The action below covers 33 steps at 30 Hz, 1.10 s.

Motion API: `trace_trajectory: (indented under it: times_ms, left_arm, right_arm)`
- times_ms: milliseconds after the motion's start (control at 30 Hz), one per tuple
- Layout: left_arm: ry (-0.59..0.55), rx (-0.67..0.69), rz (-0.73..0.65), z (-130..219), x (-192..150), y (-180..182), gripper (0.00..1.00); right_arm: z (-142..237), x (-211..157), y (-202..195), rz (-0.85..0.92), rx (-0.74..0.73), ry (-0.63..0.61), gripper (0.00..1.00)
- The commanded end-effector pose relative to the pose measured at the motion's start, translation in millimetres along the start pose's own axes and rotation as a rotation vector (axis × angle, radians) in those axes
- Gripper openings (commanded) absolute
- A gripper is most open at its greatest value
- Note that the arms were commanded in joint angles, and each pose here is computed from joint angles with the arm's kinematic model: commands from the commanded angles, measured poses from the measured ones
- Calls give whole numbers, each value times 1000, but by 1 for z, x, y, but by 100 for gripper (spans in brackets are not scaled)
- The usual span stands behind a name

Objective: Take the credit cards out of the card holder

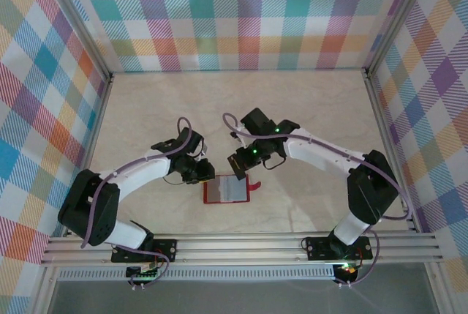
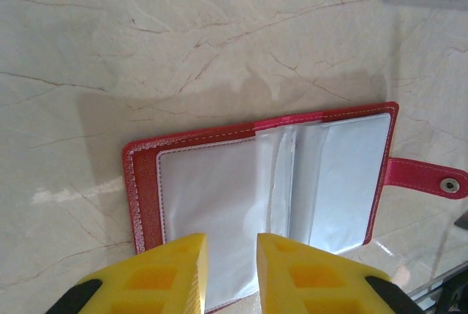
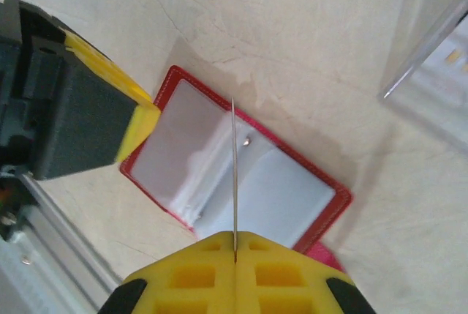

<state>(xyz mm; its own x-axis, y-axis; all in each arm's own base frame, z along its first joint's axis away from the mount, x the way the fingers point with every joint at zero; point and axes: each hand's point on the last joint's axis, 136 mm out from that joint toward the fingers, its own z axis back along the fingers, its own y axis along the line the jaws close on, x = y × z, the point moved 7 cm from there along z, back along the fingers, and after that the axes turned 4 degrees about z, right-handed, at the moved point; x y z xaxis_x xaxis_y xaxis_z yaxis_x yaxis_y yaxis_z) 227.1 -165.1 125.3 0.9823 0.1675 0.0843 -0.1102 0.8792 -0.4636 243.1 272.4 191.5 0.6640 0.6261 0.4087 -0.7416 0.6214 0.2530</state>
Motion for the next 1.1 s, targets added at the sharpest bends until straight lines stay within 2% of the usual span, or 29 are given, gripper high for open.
trace_trajectory:
  times_ms: [0,167,300,500,667,800,1067]
  left_arm:
    - [-36,21,-13,11,2,-1,25]
    - [-52,46,-15,13,1,2,25]
    - [-50,56,-12,12,1,4,26]
    - [-39,67,-17,10,1,5,26]
    - [-35,73,-18,9,1,6,26]
    - [-35,72,-19,8,1,6,26]
    - [-31,70,-12,7,1,6,26]
  right_arm:
    - [4,-9,-17,292,-63,121,0]
    - [27,10,-40,405,-71,122,0]
    - [37,21,-50,520,-77,176,0]
    - [36,28,-68,736,-132,247,0]
    - [38,47,-77,857,-145,242,0]
    - [30,56,-85,922,-135,286,0]
    - [11,66,-105,930,-121,365,0]
